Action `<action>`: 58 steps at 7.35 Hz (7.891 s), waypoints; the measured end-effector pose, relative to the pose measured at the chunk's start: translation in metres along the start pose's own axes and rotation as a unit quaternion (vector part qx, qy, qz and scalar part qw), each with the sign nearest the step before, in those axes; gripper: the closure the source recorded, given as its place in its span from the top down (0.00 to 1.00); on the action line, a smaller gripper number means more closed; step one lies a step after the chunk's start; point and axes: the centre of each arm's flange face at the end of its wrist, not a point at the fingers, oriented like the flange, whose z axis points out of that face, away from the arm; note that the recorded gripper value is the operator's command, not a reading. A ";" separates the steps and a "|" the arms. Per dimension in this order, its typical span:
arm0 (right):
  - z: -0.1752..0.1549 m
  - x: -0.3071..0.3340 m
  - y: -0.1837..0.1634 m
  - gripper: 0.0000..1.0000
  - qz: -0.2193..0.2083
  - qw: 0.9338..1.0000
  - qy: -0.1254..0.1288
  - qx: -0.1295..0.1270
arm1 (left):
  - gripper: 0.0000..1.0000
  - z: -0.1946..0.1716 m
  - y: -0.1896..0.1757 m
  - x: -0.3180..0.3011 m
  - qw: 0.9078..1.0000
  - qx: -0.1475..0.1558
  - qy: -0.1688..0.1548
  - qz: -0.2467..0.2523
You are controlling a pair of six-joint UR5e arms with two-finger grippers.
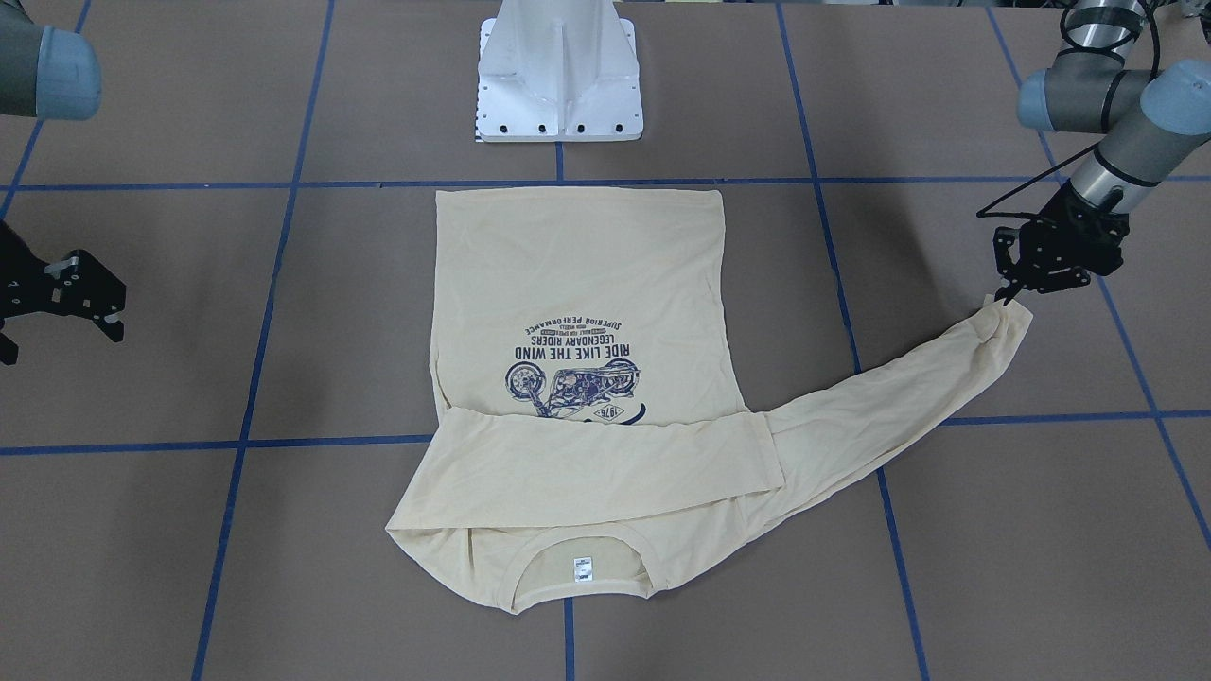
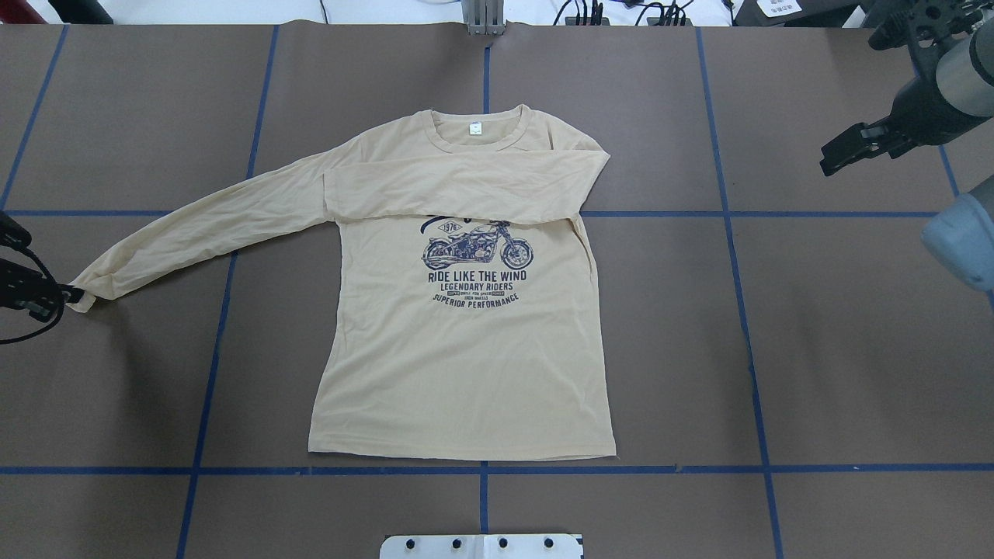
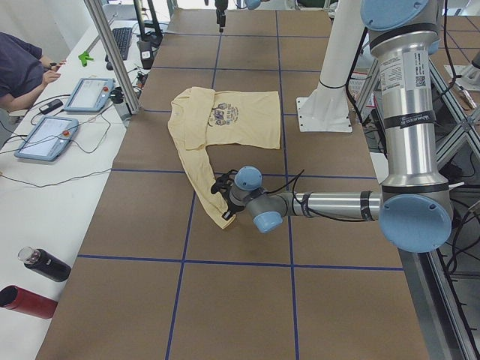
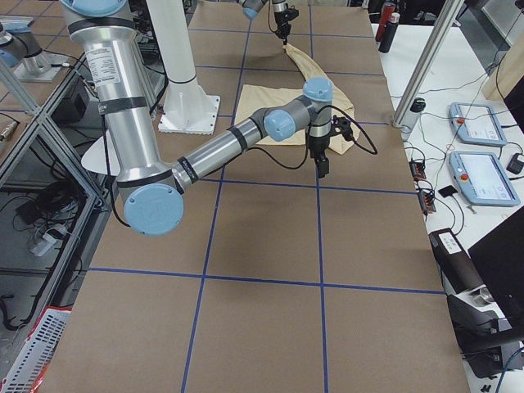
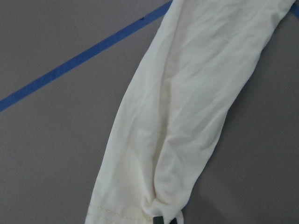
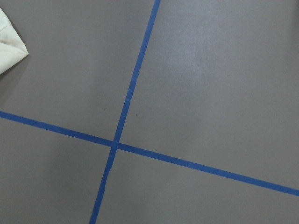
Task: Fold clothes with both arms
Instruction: 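Grasp the sleeve cuff nearest the left gripper with the left gripper, then carry the held sleeve across the shirt body toward the far shoulder, then release the sleeve and withdraw the left gripper while the right gripper lowers, then move both grippers to the shirt hem corners nearest the robot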
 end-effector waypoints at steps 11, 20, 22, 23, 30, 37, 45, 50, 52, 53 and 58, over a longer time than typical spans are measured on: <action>-0.035 0.165 0.072 1.00 -0.010 1.000 -0.024 -0.011 | 0.00 -0.113 -0.436 0.198 0.995 0.027 0.045 -0.081; -0.036 0.165 0.073 1.00 -0.010 1.000 -0.025 -0.010 | 0.13 0.042 -0.566 0.468 0.963 -0.006 0.025 -0.267; -0.036 0.165 0.073 1.00 -0.010 1.000 -0.025 -0.010 | 1.00 0.070 -0.563 0.487 0.941 -0.005 0.016 -0.338; -0.036 0.165 0.073 1.00 -0.009 1.000 -0.025 -0.010 | 1.00 0.074 -0.564 0.489 0.925 -0.001 0.020 -0.380; -0.038 0.157 0.066 1.00 0.020 0.999 -0.026 -0.007 | 1.00 0.067 -0.545 0.487 0.945 -0.025 0.055 -0.322; -0.005 -0.064 0.095 1.00 0.131 0.990 -0.051 -0.009 | 1.00 -0.021 -0.290 0.331 0.985 -0.024 0.048 -0.164; 0.051 -0.253 0.219 1.00 0.187 0.982 -0.030 0.012 | 1.00 0.002 -0.097 0.303 0.963 -0.047 0.038 -0.262; 0.051 -0.256 0.219 1.00 0.187 0.982 -0.032 0.013 | 0.62 0.045 -0.073 0.362 0.946 -0.071 0.035 -0.314; 0.051 -0.256 0.219 1.00 0.187 0.982 -0.032 0.013 | 0.62 0.051 -0.068 0.372 0.947 -0.079 0.038 -0.310; 0.051 -0.256 0.219 1.00 0.187 0.982 -0.032 0.013 | 0.60 0.055 -0.065 0.375 0.947 -0.083 0.038 -0.309; 0.051 -0.256 0.220 1.00 0.187 0.982 -0.032 0.012 | 0.44 0.063 -0.065 0.382 0.947 -0.091 0.039 -0.306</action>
